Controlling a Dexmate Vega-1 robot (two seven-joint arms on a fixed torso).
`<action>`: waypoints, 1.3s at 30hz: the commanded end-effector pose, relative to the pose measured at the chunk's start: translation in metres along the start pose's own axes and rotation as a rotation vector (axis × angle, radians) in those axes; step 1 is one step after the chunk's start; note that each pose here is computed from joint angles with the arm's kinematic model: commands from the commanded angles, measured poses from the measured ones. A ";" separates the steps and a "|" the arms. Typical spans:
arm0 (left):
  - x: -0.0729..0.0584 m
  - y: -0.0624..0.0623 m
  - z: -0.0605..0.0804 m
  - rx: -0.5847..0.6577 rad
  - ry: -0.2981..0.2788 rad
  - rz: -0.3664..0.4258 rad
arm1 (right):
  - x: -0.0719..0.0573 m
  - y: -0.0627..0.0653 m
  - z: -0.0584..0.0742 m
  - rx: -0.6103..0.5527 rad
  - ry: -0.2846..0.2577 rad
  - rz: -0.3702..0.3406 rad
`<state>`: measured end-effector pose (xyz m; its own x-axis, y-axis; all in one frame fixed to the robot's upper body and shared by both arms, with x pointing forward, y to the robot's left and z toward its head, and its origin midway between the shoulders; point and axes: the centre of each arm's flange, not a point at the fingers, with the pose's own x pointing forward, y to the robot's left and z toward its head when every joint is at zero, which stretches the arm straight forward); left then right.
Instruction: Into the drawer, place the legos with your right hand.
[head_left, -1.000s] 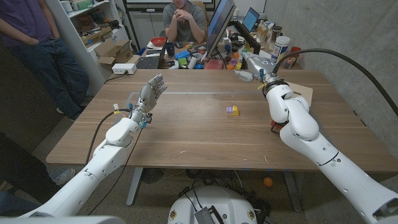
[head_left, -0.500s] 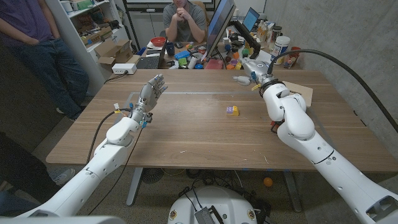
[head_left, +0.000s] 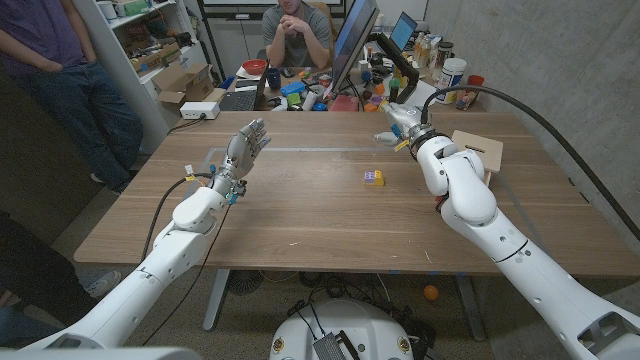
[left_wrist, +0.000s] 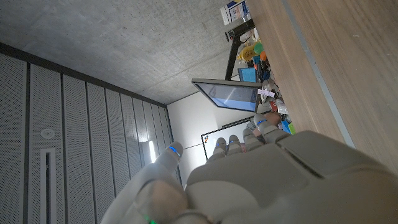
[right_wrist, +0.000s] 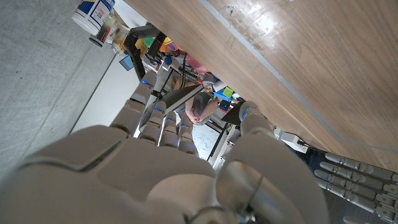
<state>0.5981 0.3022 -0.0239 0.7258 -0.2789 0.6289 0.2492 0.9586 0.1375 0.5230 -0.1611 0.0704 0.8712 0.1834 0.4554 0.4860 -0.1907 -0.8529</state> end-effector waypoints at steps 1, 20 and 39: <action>0.004 -0.001 -0.002 -0.002 0.005 -0.005 | 0.010 0.013 0.003 -0.051 0.009 0.088; 0.013 -0.004 -0.003 -0.001 0.010 -0.014 | 0.013 0.027 -0.001 -0.082 0.003 0.169; 0.015 -0.002 -0.005 -0.003 0.015 -0.004 | 0.028 0.036 0.013 -0.114 -0.067 0.265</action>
<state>0.6098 0.2950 -0.0182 0.7308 -0.2890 0.6184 0.2571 0.9558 0.1428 0.5555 -0.1580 0.0518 0.9537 0.1557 0.2574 0.2954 -0.3224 -0.8993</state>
